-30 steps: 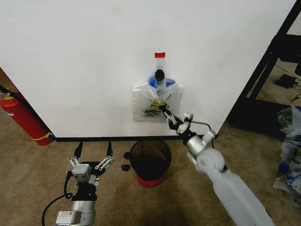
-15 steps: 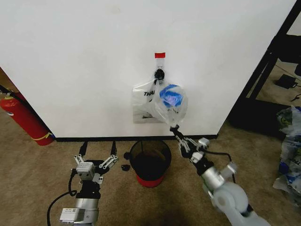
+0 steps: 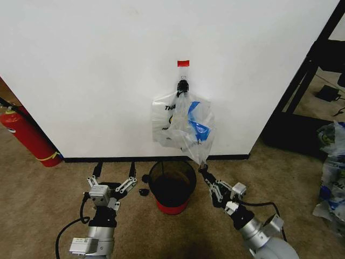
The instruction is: Pick up the garbage bag from the wall and place it over the trash bin.
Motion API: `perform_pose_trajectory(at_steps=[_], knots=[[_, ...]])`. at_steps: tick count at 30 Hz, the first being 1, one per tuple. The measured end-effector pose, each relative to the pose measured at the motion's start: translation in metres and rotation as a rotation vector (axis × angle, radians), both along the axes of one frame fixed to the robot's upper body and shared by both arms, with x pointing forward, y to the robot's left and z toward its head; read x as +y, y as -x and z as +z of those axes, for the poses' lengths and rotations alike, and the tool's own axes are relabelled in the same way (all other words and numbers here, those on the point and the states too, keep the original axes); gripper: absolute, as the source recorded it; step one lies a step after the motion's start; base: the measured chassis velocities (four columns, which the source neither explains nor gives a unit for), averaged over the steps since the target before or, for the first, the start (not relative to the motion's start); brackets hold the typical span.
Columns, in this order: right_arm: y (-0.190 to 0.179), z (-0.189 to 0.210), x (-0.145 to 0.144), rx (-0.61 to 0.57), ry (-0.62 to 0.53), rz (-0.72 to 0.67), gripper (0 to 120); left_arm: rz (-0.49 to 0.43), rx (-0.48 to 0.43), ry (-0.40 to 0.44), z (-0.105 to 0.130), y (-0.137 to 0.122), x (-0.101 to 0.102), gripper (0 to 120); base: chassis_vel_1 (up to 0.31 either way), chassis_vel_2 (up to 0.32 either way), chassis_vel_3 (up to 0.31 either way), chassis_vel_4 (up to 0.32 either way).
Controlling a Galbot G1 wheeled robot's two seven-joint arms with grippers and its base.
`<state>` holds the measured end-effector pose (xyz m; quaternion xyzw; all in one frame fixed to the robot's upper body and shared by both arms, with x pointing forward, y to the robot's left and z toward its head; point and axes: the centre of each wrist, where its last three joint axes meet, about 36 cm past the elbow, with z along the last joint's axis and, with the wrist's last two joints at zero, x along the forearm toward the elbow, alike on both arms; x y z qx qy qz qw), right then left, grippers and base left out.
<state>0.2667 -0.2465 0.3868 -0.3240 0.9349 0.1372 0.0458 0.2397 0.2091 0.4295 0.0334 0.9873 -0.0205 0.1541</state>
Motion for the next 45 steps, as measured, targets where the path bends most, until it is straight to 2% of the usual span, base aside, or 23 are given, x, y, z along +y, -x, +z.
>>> perform_pose_trajectory(at_steps=[15, 19, 25, 30, 32, 34, 37, 39, 40, 45], knots=[[0.026, -0.025, 0.000, -0.004, 0.079, 0.028, 0, 0.003, -0.003, 0.007, -0.001, 0.003, -0.001, 100, 0.000, 0.000, 0.000, 0.000], [0.020, -0.024, 0.004, -0.012, 0.060, 0.005, 0, -0.004, -0.002, 0.003, 0.000, 0.002, -0.002, 100, 0.000, 0.000, 0.000, 0.000], [-0.013, -0.002, 0.007, -0.024, -0.052, -0.083, 0, -0.053, -0.001, -0.022, 0.012, -0.003, -0.002, 100, 0.000, 0.000, 0.000, 0.000], [-0.036, 0.022, 0.007, -0.005, -0.170, -0.121, 0, -0.175, 0.052, -0.046, 0.047, -0.018, 0.003, 100, 0.000, 0.000, 0.000, 0.000], [-0.037, 0.025, 0.006, -0.002, -0.179, -0.123, 0, -0.198, 0.062, -0.047, 0.055, -0.023, 0.003, 100, 0.000, 0.000, 0.000, 0.000], [-0.041, 0.030, 0.005, -0.002, -0.186, -0.129, 0, -0.258, 0.096, -0.046, 0.075, -0.036, 0.001, 100, 0.000, 0.000, 0.000, 0.000], [-0.044, 0.035, 0.002, -0.003, -0.183, -0.141, 0, -0.372, 0.210, -0.060, 0.103, -0.057, -0.007, 100, 0.000, 0.000, 0.000, 0.000], [-0.043, 0.035, -0.001, -0.007, -0.167, -0.151, 0, -0.438, 0.274, -0.107, 0.121, -0.075, -0.011, 100, 0.000, 0.000, 0.000, 0.000], [-0.043, 0.035, -0.001, -0.007, -0.167, -0.151, 0, -0.438, 0.274, -0.107, 0.121, -0.075, -0.011, 100, 0.000, 0.000, 0.000, 0.000], [-0.040, 0.033, -0.005, -0.006, -0.158, -0.170, 0, -0.458, 0.347, -0.232, 0.154, -0.125, -0.017, 100, 0.000, 0.000, 0.000, 0.000]])
